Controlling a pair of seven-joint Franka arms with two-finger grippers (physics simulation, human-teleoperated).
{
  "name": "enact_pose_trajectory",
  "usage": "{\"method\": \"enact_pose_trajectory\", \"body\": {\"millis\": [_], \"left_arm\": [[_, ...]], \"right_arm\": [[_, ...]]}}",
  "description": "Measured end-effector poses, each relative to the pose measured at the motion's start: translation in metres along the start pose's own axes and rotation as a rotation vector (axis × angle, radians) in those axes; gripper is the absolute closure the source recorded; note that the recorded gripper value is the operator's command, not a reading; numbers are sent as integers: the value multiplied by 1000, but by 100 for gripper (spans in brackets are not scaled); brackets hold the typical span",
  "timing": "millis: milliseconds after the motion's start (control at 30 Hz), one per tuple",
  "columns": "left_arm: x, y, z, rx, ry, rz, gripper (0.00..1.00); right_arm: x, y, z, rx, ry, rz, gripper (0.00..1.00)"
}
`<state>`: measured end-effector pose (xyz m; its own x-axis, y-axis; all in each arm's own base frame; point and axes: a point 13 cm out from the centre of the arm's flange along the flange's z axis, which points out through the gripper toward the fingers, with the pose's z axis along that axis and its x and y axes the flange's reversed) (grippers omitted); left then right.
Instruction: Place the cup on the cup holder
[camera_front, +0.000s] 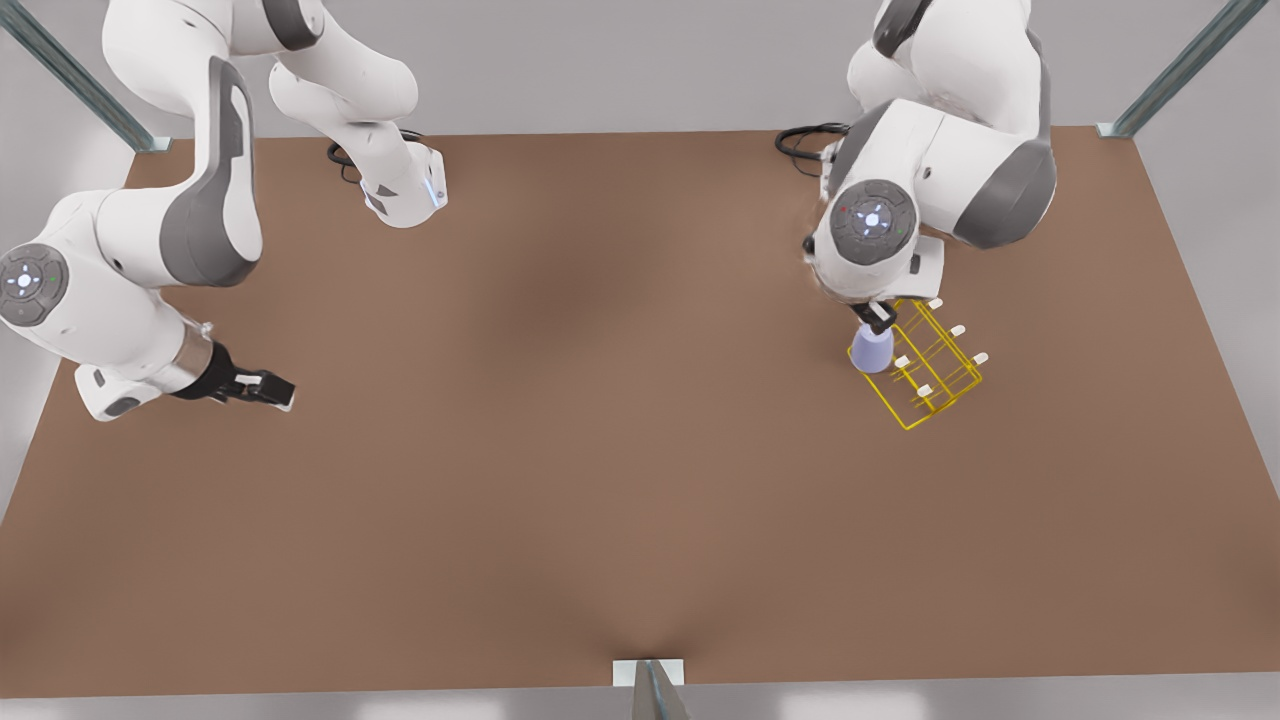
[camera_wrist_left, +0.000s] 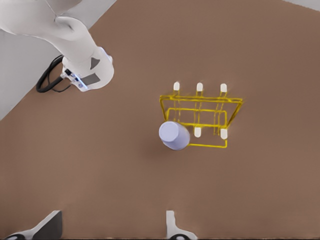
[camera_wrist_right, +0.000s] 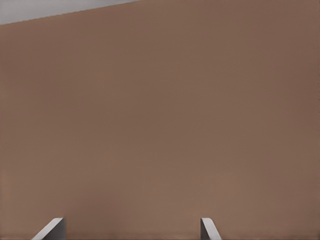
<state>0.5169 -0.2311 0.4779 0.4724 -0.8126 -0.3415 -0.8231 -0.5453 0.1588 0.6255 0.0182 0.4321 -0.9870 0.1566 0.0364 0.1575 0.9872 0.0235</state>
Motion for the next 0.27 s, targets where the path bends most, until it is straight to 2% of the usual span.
{"method": "enact_pose_trajectory", "body": {"millis": [67,133,267], "left_arm": [[-27,-60,26,-74,39,113,0],[-24,-93,60,-118,95,303,0],[8,-100,54,-21,200,714,0]], "right_arm": [[0,0,2,-1,6,1,0],[0,0,3,-2,7,1,0],[-1,1,3,-4,7,-2,0]]}}
